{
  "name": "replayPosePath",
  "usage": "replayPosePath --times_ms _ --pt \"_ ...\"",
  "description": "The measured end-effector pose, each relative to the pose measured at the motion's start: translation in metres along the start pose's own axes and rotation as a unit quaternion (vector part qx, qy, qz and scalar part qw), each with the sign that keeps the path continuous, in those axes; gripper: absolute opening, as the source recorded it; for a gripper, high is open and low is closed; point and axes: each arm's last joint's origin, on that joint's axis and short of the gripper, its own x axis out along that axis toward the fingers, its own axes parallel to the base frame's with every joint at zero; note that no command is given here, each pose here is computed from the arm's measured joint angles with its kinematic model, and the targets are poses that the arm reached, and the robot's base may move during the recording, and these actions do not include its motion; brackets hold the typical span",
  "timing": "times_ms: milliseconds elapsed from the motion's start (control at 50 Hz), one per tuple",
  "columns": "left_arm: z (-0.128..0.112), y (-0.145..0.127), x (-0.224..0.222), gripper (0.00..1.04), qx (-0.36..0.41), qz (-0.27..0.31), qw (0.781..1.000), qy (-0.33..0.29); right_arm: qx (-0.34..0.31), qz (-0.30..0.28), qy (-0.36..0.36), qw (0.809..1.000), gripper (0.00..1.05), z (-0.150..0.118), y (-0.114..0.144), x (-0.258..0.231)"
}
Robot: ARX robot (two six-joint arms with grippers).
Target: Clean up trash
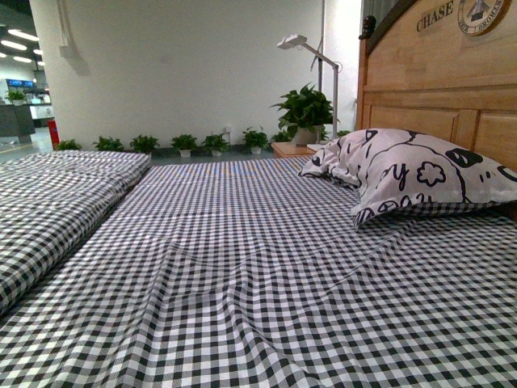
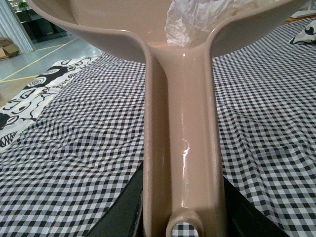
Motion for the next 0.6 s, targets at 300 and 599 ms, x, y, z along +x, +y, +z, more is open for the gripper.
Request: replayPosePath --times_ms 300,599 --pt "-0.0001 -0.0001 0.0 0.25 0.0 0.0 1.0 0.0 0.0 0.0 0.0 1.0 0.18 0.0 0.0 0.0" --pt "-0.0001 -0.0001 0.0 0.25 0.0 0.0 1.0 0.0 0.0 0.0 0.0 1.0 0.18 0.0 0.0 0.0"
